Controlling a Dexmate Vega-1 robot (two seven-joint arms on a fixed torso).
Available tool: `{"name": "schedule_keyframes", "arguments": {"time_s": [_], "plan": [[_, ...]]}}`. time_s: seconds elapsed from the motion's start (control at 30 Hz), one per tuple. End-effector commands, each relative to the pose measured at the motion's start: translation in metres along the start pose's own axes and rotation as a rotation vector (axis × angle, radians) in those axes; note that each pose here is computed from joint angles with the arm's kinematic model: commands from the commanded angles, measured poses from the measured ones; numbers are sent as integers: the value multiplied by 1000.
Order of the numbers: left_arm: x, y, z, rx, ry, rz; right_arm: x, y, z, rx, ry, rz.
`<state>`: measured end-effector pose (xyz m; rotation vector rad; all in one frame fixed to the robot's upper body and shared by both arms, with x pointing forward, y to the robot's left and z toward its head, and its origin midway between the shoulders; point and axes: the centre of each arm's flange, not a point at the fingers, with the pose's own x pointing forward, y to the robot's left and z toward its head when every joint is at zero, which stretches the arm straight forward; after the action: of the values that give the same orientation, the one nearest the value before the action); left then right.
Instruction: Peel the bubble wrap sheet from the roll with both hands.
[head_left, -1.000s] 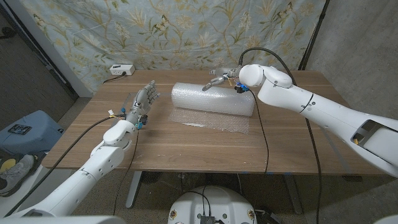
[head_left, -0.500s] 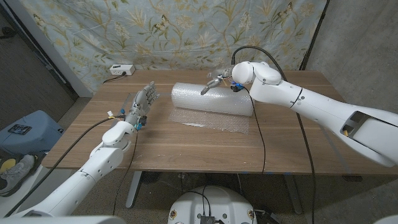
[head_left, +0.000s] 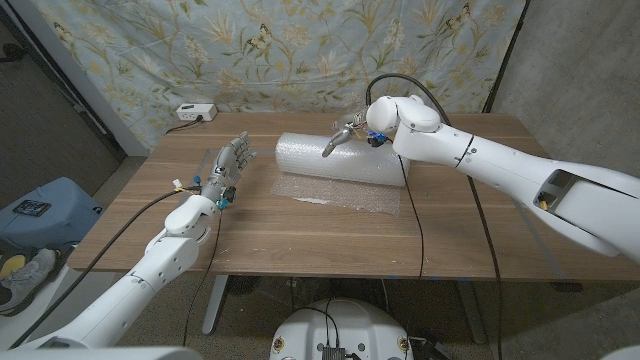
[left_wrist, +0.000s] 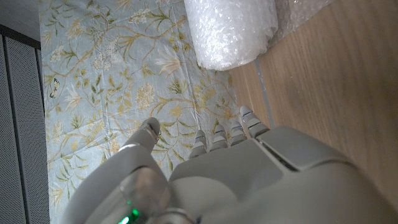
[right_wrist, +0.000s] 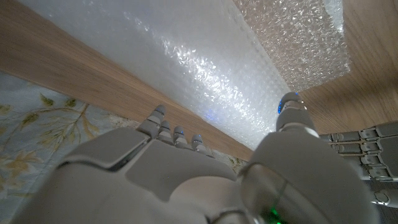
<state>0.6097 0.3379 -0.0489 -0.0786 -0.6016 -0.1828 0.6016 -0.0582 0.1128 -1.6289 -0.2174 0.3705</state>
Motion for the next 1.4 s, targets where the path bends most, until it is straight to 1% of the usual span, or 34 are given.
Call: {"name": "schedule_keyframes", "arguments": {"time_s": [0.03,0.4,0.6,1.07,1.4], "plan": [[1,1,-3,-6,4,3,11,4,1,-7,23,48],[-3,5,-4,-1,16,4,22,8,1,-16,29,58],[-3,9,-3,-1,21,1,28,11,1,-25,28,67],[-6,14,-5,-4,27,3,39,17,1,-35,36,72],[-7,15,-6,2,37,5,47,25,-1,-44,51,37]]}}
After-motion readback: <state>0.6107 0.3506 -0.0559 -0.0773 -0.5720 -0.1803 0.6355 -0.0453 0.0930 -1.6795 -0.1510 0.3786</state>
